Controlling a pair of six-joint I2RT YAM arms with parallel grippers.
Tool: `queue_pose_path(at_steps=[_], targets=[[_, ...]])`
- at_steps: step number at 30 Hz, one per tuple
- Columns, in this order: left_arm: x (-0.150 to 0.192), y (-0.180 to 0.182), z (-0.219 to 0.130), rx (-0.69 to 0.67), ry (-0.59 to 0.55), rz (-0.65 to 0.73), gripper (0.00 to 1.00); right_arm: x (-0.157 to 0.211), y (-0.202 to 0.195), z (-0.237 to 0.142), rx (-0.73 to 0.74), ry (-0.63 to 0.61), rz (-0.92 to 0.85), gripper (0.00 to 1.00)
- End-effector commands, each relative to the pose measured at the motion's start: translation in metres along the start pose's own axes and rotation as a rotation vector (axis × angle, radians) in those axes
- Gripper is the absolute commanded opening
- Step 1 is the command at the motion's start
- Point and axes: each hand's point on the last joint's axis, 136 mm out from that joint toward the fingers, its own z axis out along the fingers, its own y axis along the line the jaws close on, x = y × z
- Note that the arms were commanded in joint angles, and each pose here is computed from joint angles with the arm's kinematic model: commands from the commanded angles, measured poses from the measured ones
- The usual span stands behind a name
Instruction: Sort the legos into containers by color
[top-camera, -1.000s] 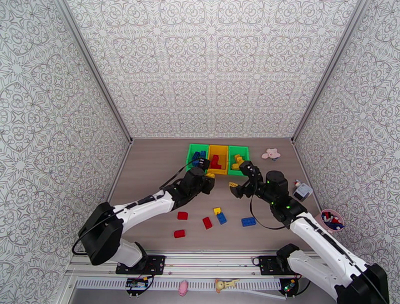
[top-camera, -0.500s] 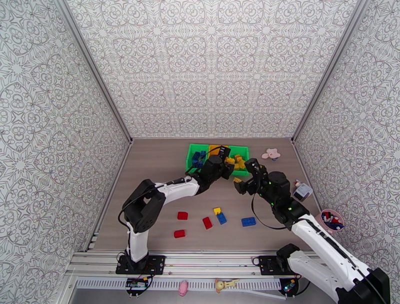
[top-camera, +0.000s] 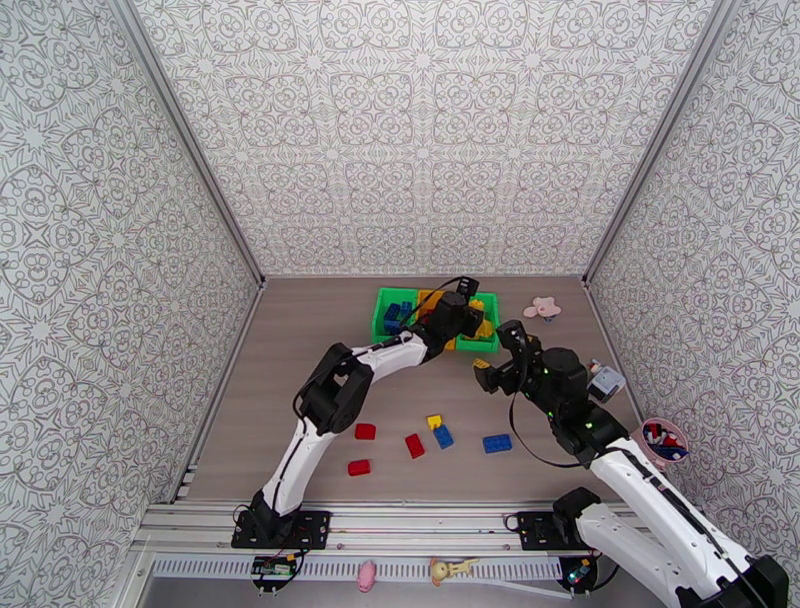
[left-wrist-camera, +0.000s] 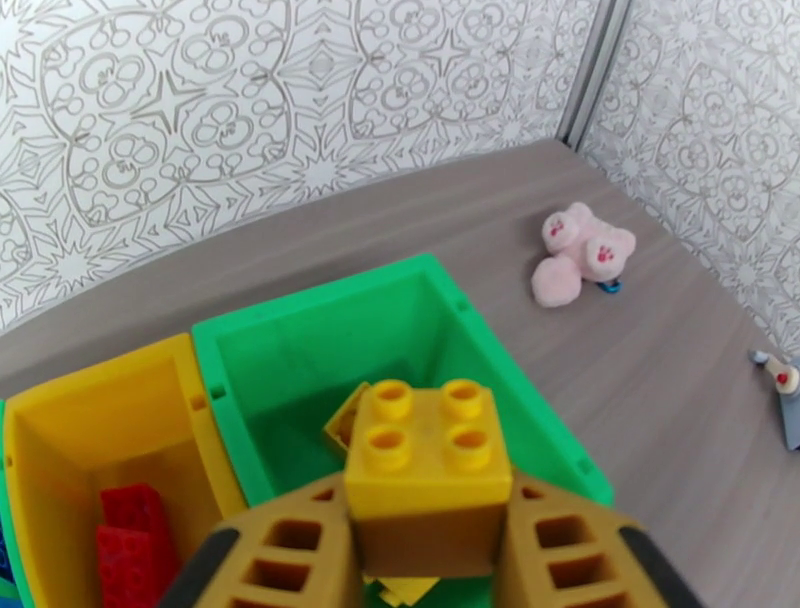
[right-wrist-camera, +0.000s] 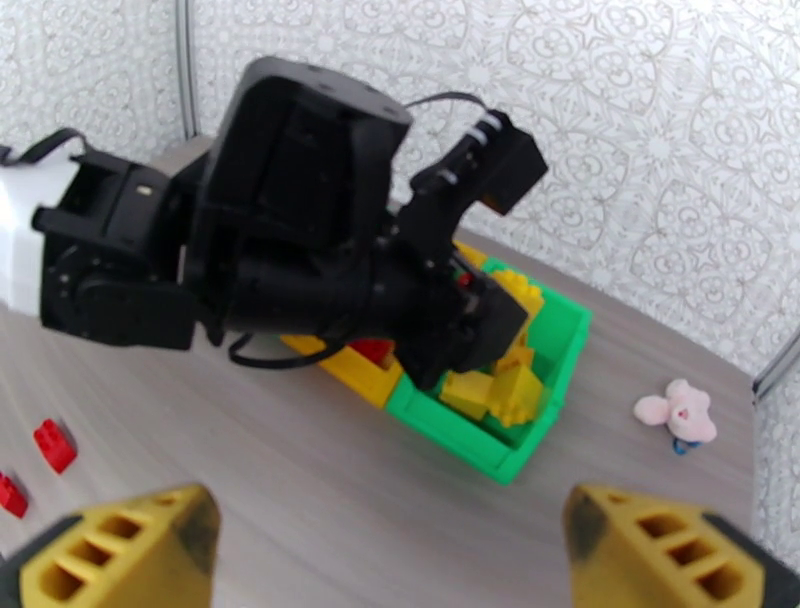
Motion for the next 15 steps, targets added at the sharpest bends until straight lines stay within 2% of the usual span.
queue_pose_path(at_steps=[1, 8, 10, 15], targets=[[-0.007, -0.001, 0.003, 0.014, 0.013, 0.019, 0.33, 0.007, 0.001, 0.001, -0.007, 0.026, 0.027, 0.94], [-0.028, -0.006, -0.008, 0.025, -0.015, 0.019, 0.49, 0.008, 0.006, 0.005, -0.036, 0.024, 0.059, 0.94], [-0.035, -0.006, -0.013, 0.022, -0.022, 0.018, 0.57, 0.009, 0.006, 0.005, -0.034, 0.026, 0.062, 0.94], [-0.049, -0.004, -0.035, 0.017, -0.059, 0.01, 0.69, 0.008, 0.007, 0.004, -0.046, 0.037, 0.086, 0.94]])
